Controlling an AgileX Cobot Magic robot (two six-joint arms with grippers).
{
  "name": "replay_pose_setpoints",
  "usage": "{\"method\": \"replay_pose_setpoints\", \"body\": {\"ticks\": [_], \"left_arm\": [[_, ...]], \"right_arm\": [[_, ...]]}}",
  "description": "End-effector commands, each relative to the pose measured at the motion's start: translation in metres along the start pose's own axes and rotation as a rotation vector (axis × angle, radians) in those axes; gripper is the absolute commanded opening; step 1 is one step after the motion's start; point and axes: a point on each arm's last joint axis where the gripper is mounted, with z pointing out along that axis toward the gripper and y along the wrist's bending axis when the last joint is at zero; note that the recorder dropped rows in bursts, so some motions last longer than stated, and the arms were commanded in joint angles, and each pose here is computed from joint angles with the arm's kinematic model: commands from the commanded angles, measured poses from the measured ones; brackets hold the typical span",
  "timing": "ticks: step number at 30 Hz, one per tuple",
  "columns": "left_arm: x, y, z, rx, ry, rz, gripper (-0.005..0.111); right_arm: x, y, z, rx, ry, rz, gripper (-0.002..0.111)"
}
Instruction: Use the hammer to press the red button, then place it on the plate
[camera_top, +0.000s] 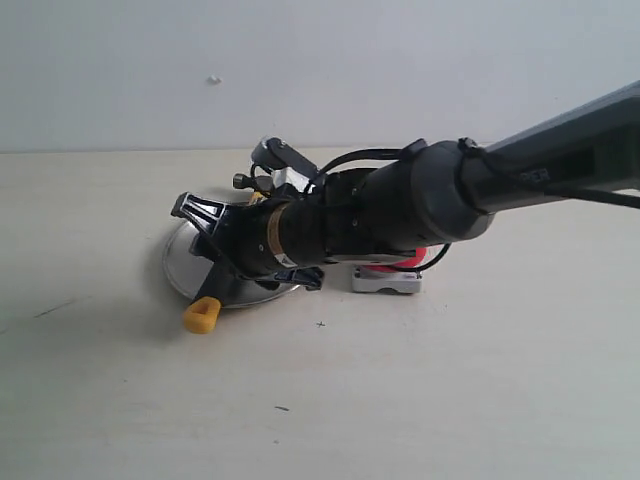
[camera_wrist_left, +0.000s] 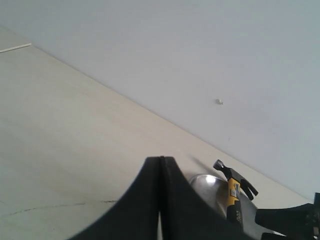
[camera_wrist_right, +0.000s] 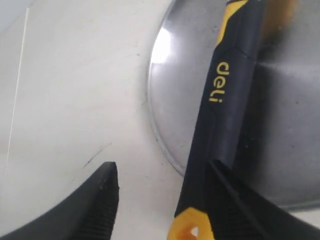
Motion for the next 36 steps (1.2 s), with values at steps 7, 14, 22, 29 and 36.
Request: {"method": "replay_pose_setpoints", "body": {"ticks": [7, 14, 22, 29, 36], "left_arm": [[0.000, 0.000, -0.001, 0.002, -0.007, 0.008, 0.000], [0.000, 0.000, -0.001, 0.002, -0.007, 0.008, 0.000], [0.000, 0.000, -0.001, 0.002, -0.007, 0.008, 0.000], [0.000, 0.000, -0.001, 0.002, -0.007, 0.008, 0.000], [-0.001, 0.000, -0.001, -0.002, -0.009, 0.008, 0.000]], "right_arm": [[0.005, 0.002, -0.084, 0.032, -0.033, -0.240, 0.003], [0.032, -0.018, -0.201, 0.022, -0.113, -0.545, 0.000], [0.057, -0.035, -0.296, -0.134, -0.319, -0.574, 0.000], [0.058, -0.029, -0.325, -0.220, -0.420, -0.588, 0.000], [0.061, -0.027, -0.344, -0.239, -0.498, -0.669, 0.000]]}}
